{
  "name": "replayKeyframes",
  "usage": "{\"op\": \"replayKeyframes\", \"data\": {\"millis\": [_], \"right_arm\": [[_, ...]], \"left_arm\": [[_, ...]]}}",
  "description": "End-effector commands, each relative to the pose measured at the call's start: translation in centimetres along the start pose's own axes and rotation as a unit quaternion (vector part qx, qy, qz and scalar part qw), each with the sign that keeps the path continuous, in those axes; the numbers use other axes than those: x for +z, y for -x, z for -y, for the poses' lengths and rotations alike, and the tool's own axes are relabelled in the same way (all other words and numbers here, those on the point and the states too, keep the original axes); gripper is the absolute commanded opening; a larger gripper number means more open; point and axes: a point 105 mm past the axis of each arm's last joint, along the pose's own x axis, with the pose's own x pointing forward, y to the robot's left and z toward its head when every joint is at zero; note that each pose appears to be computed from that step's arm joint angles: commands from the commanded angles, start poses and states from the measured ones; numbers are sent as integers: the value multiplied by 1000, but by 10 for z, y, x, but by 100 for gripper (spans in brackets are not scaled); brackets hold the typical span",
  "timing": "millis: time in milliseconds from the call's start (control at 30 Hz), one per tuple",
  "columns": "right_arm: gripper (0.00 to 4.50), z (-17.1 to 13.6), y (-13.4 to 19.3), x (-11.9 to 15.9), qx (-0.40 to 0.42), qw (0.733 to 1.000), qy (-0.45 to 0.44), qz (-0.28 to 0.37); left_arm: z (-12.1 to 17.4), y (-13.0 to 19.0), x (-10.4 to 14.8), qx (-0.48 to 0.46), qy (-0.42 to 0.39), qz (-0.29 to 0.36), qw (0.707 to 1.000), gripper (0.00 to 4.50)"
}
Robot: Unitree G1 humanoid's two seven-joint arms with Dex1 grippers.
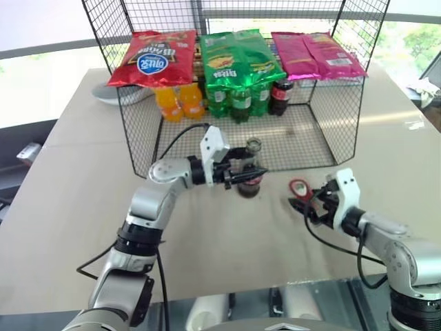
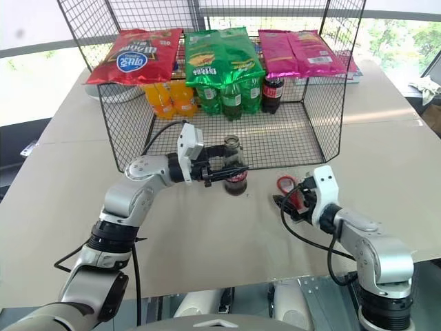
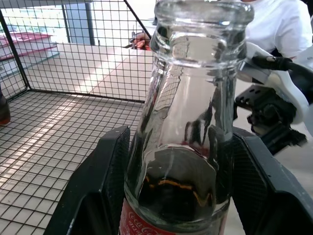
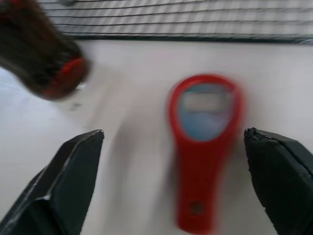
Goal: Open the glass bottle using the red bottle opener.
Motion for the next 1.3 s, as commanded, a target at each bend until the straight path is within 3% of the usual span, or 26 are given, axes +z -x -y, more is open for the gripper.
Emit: {"op": "replayKeyframes", "data": {"millis": [33,100,167,200,267,300,500,700,1067,1167,1300], "right_arm": [[446,5,8,12,-21,995,90,30],[446,7,12,16,-26,993,101,47],[450,6,15,18,-23,991,122,58],[450,6,16,20,-24,991,117,67],[450,5,17,23,-19,989,125,81],[450,4,18,24,-15,988,133,83],[450,1,23,32,-2,982,154,112],[450,1,41,36,33,968,196,153],[450,38,85,4,3,970,205,129],[450,51,85,3,-14,973,194,124],[450,62,85,4,-13,973,198,120]], "left_arm": [[4,0,3,-6,-3,2,1000,230],[3,1,3,-5,-3,2,1000,230],[3,1,3,-4,-3,3,1000,331],[3,2,4,-3,-2,4,1000,350],[3,3,5,-3,-3,4,1000,439],[3,3,5,-3,-4,5,1000,446],[5,15,11,9,-6,8,1000,446],[7,61,16,85,-34,0,996,446],[60,155,-29,262,20,-49,964,446],[87,167,-45,280,48,-71,956,446],[94,170,-46,297,60,-71,950,446]]}}
